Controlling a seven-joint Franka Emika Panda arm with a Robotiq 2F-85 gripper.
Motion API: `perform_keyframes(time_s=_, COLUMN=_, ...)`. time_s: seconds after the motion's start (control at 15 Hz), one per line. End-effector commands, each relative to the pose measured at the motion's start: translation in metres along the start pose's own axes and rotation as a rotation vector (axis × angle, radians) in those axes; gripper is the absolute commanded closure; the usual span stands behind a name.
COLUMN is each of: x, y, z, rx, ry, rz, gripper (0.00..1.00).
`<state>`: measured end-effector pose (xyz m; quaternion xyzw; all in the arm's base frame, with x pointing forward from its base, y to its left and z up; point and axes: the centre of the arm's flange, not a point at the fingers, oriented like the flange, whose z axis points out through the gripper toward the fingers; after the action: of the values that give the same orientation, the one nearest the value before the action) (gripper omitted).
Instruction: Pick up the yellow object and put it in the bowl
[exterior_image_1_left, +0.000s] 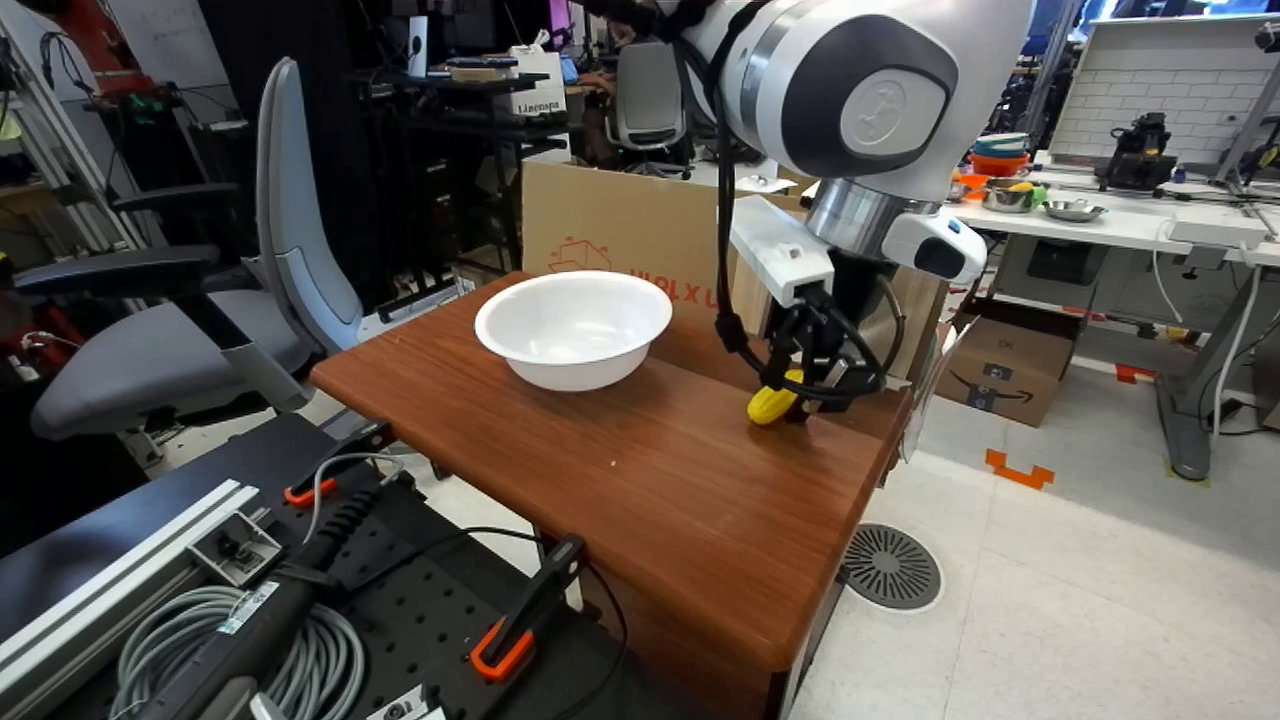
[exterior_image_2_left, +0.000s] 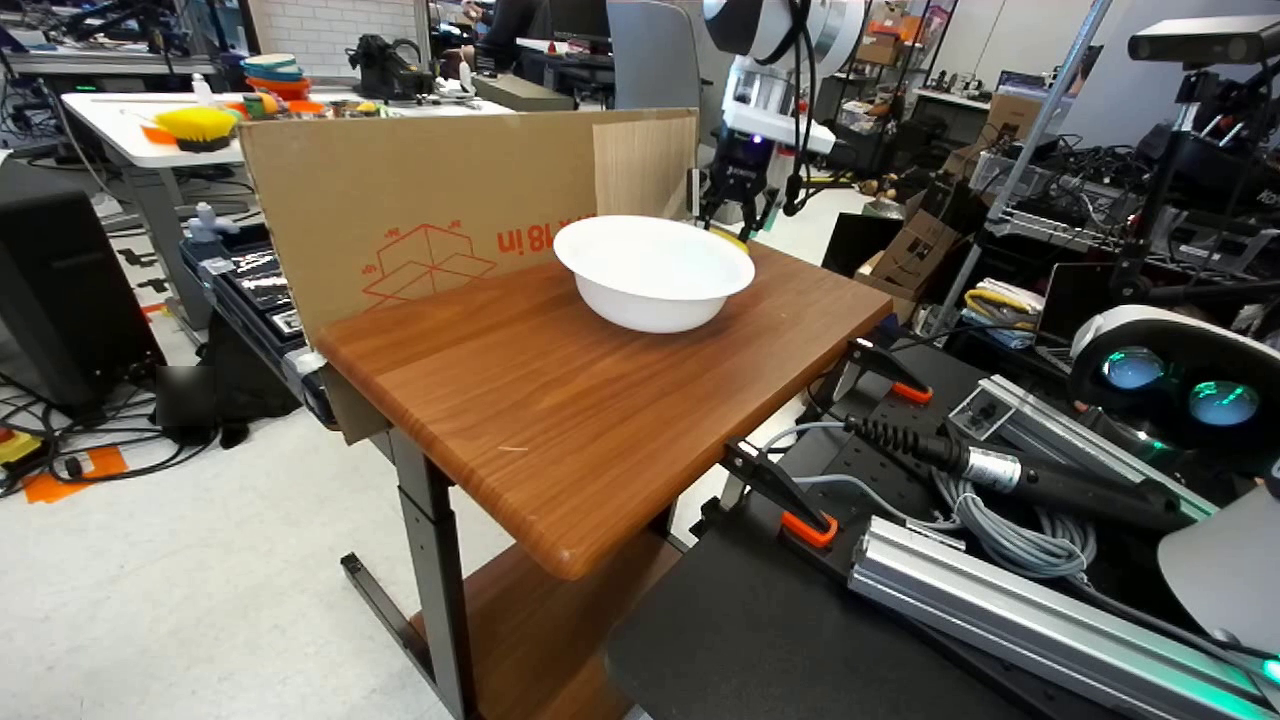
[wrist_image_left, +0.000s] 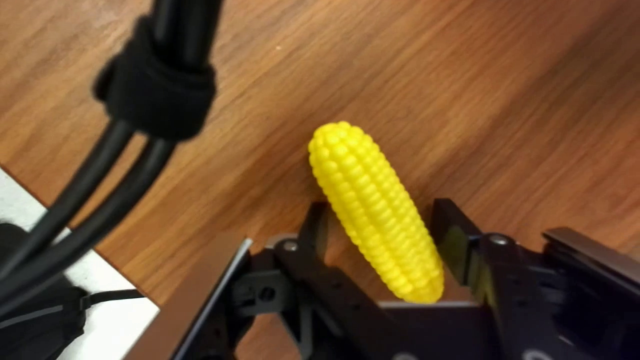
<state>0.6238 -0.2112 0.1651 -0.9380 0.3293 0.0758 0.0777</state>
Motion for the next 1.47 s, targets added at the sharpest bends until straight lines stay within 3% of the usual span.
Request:
perform_keyframes(time_s=0.0, x=0.003, y=-0.009, z=-0.009, rx=0.033, ry=0.015, rz=0.015, gripper=0.73)
perform_keyframes(time_s=0.2, x=-0.022, y=-0.021, z=-0.038, rx=0.062, ry=0.08, rz=-0.001, gripper=0.94)
perform_keyframes(time_s=0.33, x=-0.043, y=-0.035, z=-0.065, rx=0.099, ry=0.161, rz=-0.038, gripper=0.92)
perform_keyframes(time_s=0.6, x=-0.089, y=-0.075, z=-0.104, rx=0.148, ry=0.241, rz=-0.103, gripper=0.92)
perform_keyframes(time_s=1.4, x=-0.185, y=-0.173, z=-0.042, rx=0.109, ry=0.21, rz=-0.186, gripper=0.92)
